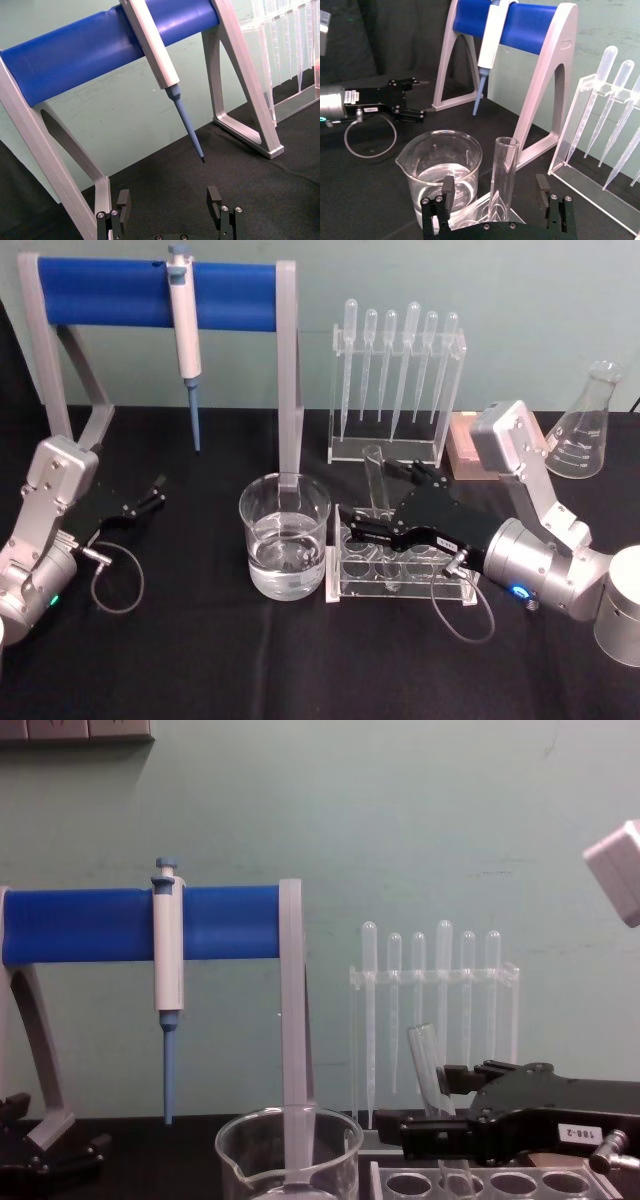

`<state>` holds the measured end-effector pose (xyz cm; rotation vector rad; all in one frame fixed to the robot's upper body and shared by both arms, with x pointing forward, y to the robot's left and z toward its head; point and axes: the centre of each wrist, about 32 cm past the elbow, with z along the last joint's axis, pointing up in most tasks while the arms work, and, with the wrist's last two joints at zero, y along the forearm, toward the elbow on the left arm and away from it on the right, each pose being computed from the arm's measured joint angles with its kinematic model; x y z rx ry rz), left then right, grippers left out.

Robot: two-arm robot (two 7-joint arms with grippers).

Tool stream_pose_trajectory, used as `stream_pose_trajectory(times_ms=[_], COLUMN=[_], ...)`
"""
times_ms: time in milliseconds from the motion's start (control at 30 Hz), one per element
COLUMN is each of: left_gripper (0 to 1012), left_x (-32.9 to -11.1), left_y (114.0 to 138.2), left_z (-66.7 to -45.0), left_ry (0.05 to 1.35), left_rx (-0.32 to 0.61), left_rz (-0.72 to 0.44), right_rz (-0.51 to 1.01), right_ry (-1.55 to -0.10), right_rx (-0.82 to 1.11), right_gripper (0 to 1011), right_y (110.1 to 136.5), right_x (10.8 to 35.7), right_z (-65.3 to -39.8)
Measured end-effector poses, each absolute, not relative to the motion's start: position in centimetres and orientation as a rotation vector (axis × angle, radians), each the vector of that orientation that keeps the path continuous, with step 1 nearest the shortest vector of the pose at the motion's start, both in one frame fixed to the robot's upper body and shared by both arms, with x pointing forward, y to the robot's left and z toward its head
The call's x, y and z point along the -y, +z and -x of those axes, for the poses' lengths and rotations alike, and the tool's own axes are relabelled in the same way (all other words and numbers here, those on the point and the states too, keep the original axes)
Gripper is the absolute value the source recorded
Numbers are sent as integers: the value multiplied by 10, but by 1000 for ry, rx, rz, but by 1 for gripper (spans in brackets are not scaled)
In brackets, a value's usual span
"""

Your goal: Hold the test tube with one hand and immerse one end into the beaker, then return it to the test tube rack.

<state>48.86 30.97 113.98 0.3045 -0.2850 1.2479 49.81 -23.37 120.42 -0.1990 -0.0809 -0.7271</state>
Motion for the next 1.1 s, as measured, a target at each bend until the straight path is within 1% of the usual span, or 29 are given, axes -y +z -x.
stream_pose_trajectory(times_ms=[167, 267, 333, 367, 400, 467, 500, 600, 700, 733, 800, 867, 900, 967, 1033, 1100], left_gripper=[1000, 1000, 1000, 1000, 1000, 1000, 1000, 1000, 1000, 1000, 1000, 1000, 1000, 1000, 1000, 1000], left_x=[-310, -310, -310, -310, -310, -310, -310, -310, -310, -310, -310, -310, -310, -310, -310, -310], left_y=[1140, 1140, 1140, 1140, 1140, 1140, 1140, 1140, 1140, 1140, 1140, 1140, 1140, 1140, 1140, 1140], left_z=[-489, -489, -489, -489, -489, -489, -489, -489, -489, -489, -489, -489, -489, -489, -489, -489], left_ry=[1248, 1248, 1248, 1248, 1248, 1248, 1248, 1248, 1248, 1248, 1248, 1248, 1248, 1248, 1248, 1248], left_rx=[285, 285, 285, 285, 285, 285, 285, 285, 285, 285, 285, 285, 285, 285, 285, 285], left_rz=[-304, -304, -304, -305, -305, -305, -305, -305, -304, -305, -304, -304, -304, -304, -304, -305], right_rz=[196, 188, 185, 185, 182, 180, 178, 177, 173, 173, 171, 171, 170, 170, 169, 164], right_ry=[-742, -750, -754, -754, -755, -757, -758, -758, -759, -759, -757, -756, -757, -757, -758, -760], right_rx=[71, 63, 56, 56, 54, 52, 51, 50, 46, 45, 43, 41, 39, 37, 33, 28], right_gripper=[1002, 967, 915, 915, 868, 837, 787, 735, 609, 595, 508, 463, 403, 362, 281, 251], right_y=[1203, 1202, 1202, 1202, 1202, 1203, 1203, 1203, 1203, 1203, 1203, 1203, 1202, 1202, 1202, 1201], right_x=[232, 231, 231, 231, 230, 230, 230, 229, 229, 229, 228, 228, 228, 228, 229, 230], right_z=[-501, -501, -501, -501, -500, -500, -499, -499, -499, -499, -499, -499, -499, -499, -498, -497])
